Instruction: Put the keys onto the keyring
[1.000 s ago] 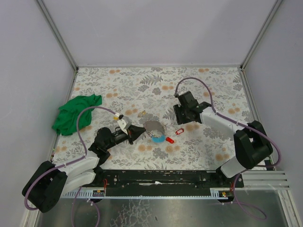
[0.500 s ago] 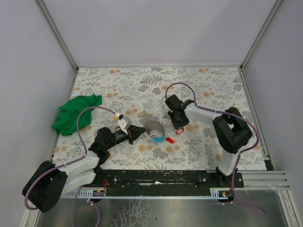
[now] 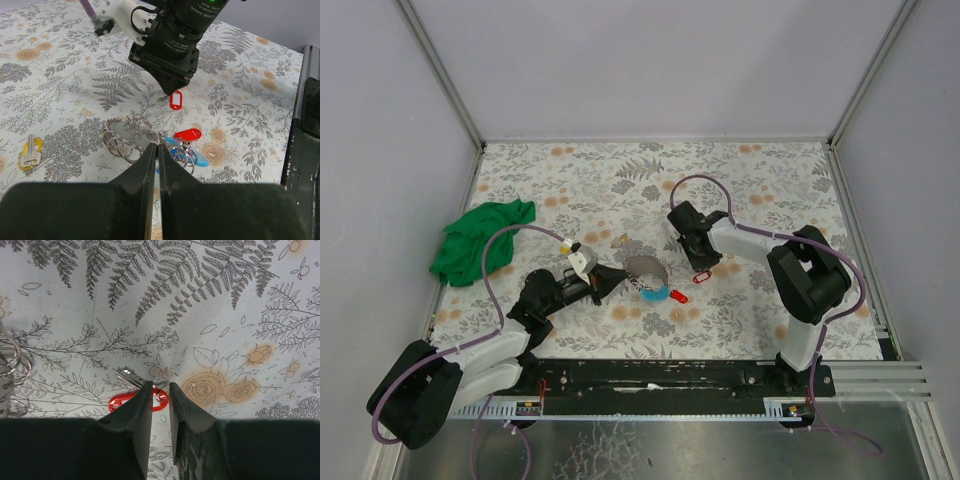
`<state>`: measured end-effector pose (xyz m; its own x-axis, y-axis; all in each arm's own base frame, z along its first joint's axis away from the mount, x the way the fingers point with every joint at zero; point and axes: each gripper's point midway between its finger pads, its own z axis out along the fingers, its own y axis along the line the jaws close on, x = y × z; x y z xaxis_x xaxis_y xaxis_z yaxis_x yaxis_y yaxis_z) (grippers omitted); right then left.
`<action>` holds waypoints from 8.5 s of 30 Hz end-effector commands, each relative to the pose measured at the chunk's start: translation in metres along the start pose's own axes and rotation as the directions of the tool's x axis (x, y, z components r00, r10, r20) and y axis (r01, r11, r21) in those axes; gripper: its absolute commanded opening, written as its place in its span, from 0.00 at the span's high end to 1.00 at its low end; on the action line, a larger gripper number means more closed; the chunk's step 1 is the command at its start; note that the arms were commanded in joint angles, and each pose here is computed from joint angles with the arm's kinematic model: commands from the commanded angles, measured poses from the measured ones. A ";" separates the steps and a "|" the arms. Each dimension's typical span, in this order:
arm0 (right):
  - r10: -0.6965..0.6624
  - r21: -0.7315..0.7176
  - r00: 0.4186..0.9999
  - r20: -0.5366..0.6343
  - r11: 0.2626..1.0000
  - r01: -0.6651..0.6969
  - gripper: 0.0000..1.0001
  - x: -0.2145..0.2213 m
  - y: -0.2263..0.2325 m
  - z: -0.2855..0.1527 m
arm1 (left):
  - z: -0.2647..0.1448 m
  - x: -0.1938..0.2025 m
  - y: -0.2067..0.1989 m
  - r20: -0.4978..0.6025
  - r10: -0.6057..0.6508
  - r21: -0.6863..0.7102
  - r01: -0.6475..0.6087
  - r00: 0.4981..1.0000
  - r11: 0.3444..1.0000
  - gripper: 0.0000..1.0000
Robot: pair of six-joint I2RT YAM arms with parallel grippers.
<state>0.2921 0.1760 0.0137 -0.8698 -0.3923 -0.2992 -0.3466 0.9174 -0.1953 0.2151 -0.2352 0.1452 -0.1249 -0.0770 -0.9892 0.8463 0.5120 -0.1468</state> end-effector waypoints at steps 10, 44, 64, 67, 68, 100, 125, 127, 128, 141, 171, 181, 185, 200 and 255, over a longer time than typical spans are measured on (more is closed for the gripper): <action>0.007 0.048 1.000 0.018 0.999 -0.008 0.79 0.006 -0.010 -0.009 | 0.007 -0.026 0.001 0.078 0.038 0.002 -0.038 0.996 0.999 1.00; 0.154 -0.023 0.965 0.211 0.988 -0.153 0.55 -0.003 -0.015 -0.043 | 0.006 -0.029 0.000 0.088 0.034 0.004 -0.034 0.996 0.999 1.00; 0.202 -0.025 0.962 0.185 0.979 -0.201 0.63 -0.003 -0.005 -0.014 | 0.006 -0.028 -0.001 0.086 0.030 0.011 -0.031 0.996 0.999 1.00; 0.203 -0.012 0.961 0.188 0.979 -0.205 0.67 -0.004 -0.007 -0.012 | 0.006 -0.028 -0.001 0.086 0.030 0.011 -0.031 0.996 0.999 1.00; 0.201 -0.004 0.962 0.187 0.979 -0.204 0.67 -0.003 -0.008 -0.012 | 0.006 -0.028 -0.001 0.085 0.030 0.010 -0.031 0.996 0.999 1.00; 0.210 -0.130 0.927 0.310 0.976 -0.177 1.00 -0.018 -0.001 -0.032 | 0.006 -0.029 -0.001 0.086 0.031 0.013 -0.032 0.996 0.999 1.00; 0.410 -0.571 0.684 0.603 0.821 0.012 0.97 -0.050 0.039 -0.051 | 0.005 -0.031 -0.002 0.099 0.033 0.013 -0.034 0.995 0.999 1.00; 0.423 -0.577 0.672 0.608 0.816 0.008 0.97 -0.049 0.035 -0.046 | 0.005 -0.031 -0.003 0.100 0.032 0.016 -0.033 0.995 0.999 1.00; 0.434 -0.583 0.666 0.607 0.812 0.002 0.97 -0.048 0.034 -0.044 | 0.005 -0.031 -0.003 0.099 0.031 0.018 -0.033 0.995 0.999 1.00; 0.424 -0.587 0.706 0.567 0.810 -0.014 0.86 -0.039 0.036 -0.024 | 0.005 -0.031 -0.002 0.100 0.030 0.013 -0.031 0.995 0.999 1.00; -0.181 -0.030 0.968 0.174 0.982 0.189 0.64 -0.029 0.036 -0.035 | 0.004 -0.031 0.001 0.100 0.028 -0.005 -0.028 0.995 1.000 1.00; -0.253 0.053 0.960 0.118 0.967 0.248 0.69 -0.033 0.042 -0.022 | 0.004 -0.031 0.001 0.100 0.028 -0.005 -0.028 0.995 1.000 1.00; -0.263 0.044 0.959 0.109 0.965 0.260 0.70 -0.031 0.048 -0.019 | 0.004 -0.031 0.001 0.101 0.030 -0.007 -0.029 0.994 1.000 1.00; -0.284 0.085 0.956 0.070 0.957 0.278 0.78 -0.026 0.044 -0.010 | 0.004 -0.031 0.000 0.101 0.030 -0.002 -0.030 0.994 1.000 1.00; -0.096 -0.215 0.288 0.953 0.457 0.863 1.00 -0.012 0.113 -0.222 | 0.011 -0.049 -0.052 0.203 0.244 0.394 -0.307 0.948 0.866 1.00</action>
<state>0.1984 0.2889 0.1764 0.0294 -0.3322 -0.9427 -0.9702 0.2174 -0.1068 0.1848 -0.2662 0.1807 0.0940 -0.0869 -0.9918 0.9832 0.1645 0.0788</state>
